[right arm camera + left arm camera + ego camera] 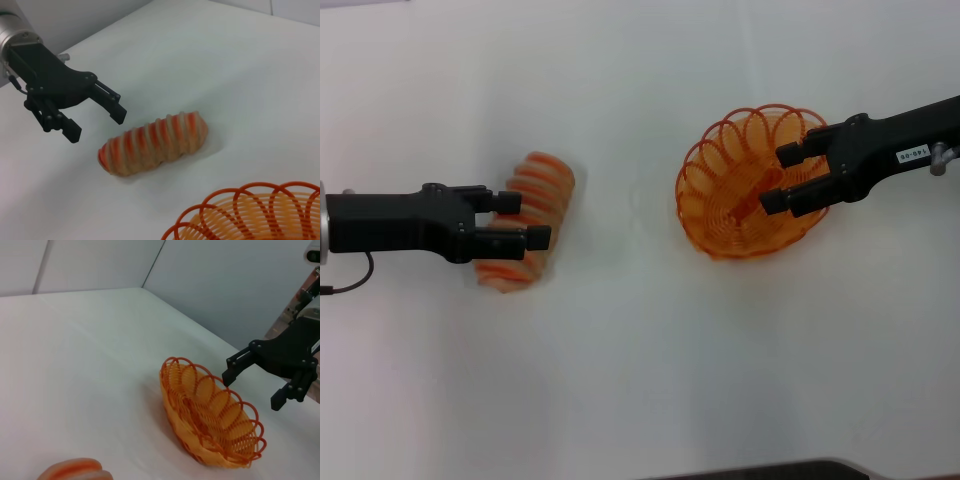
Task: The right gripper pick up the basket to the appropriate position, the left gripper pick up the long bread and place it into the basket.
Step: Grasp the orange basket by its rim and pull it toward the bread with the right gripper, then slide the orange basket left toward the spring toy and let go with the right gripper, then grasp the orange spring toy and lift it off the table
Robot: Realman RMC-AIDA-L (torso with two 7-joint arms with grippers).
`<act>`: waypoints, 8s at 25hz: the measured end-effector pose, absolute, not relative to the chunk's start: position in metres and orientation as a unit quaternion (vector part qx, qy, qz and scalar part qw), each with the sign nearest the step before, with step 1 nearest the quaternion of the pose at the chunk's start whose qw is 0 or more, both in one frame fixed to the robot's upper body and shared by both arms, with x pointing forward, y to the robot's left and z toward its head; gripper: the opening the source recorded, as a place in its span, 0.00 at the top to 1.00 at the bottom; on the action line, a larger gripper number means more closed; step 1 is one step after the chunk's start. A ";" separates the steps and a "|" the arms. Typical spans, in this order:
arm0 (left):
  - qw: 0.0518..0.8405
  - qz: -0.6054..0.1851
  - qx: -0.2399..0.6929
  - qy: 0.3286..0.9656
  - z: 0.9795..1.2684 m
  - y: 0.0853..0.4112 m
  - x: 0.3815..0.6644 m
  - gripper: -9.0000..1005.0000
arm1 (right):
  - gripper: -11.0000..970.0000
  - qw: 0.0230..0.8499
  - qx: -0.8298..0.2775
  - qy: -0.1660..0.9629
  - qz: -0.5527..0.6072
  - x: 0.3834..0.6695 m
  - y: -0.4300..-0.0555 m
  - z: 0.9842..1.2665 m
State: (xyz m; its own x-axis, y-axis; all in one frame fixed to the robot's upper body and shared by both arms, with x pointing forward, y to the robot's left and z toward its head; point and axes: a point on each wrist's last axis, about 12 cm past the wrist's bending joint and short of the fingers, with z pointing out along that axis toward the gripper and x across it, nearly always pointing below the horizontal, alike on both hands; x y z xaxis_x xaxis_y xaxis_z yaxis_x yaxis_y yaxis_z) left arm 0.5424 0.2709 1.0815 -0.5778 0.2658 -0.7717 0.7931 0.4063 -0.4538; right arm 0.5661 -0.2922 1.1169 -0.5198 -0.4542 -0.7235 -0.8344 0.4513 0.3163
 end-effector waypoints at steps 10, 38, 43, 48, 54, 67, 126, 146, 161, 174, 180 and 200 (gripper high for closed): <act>0.310 -0.425 0.339 0.780 1.081 0.271 0.543 0.18 | 0.07 0.282 -0.401 0.804 0.337 0.566 -0.292 1.117; 0.310 -0.423 0.336 0.782 1.079 0.272 0.542 0.18 | 0.08 0.295 -0.372 0.792 0.383 0.572 -0.286 1.135; 0.310 -0.421 0.336 0.784 1.079 0.271 0.542 0.19 | 0.08 0.326 -0.323 0.787 0.412 0.591 -0.296 1.173; 0.311 -0.417 0.334 0.786 1.077 0.271 0.543 0.19 | 0.08 0.297 -0.315 0.845 0.315 0.613 -0.305 1.185; 0.311 -0.414 0.334 0.788 1.077 0.271 0.543 0.19 | 0.08 0.230 -0.328 0.898 0.182 0.632 -0.300 1.185; 0.310 -0.414 0.333 0.788 1.075 0.269 0.543 0.19 | 0.08 0.198 -0.335 0.916 0.099 0.639 -0.288 1.150; 0.343 -0.376 0.326 0.797 1.079 0.264 0.562 0.21 | 0.91 0.234 -0.026 0.901 0.364 0.601 -0.321 1.118; 0.339 -0.374 0.330 0.798 1.076 0.262 0.562 0.21 | 0.86 0.209 0.068 0.893 0.393 0.585 -0.309 1.072; 0.336 -0.379 0.327 0.798 1.076 0.262 0.560 0.21 | 0.56 0.307 0.052 0.873 0.376 0.594 -0.337 1.103; 0.337 -0.386 0.320 0.796 1.075 0.263 0.557 0.22 | 0.56 0.532 -0.225 0.748 0.325 0.585 -0.335 1.145; 0.334 -0.391 0.314 0.798 1.077 0.262 0.559 0.22 | 0.56 0.474 -0.345 0.725 0.361 0.567 -0.319 1.148; 0.225 -0.388 0.200 0.871 1.119 0.260 0.588 0.23 | 0.23 0.347 -0.376 0.784 0.351 0.558 -0.304 1.124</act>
State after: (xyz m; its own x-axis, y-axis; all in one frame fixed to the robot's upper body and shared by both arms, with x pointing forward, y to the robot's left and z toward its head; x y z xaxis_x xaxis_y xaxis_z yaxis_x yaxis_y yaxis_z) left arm 0.5879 0.2604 1.1187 -0.8186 0.1735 -0.5475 0.5231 0.6188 -0.5860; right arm 0.5577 -0.3037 1.1245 -0.4764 -0.3449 -0.8088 -0.8331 0.4711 0.2898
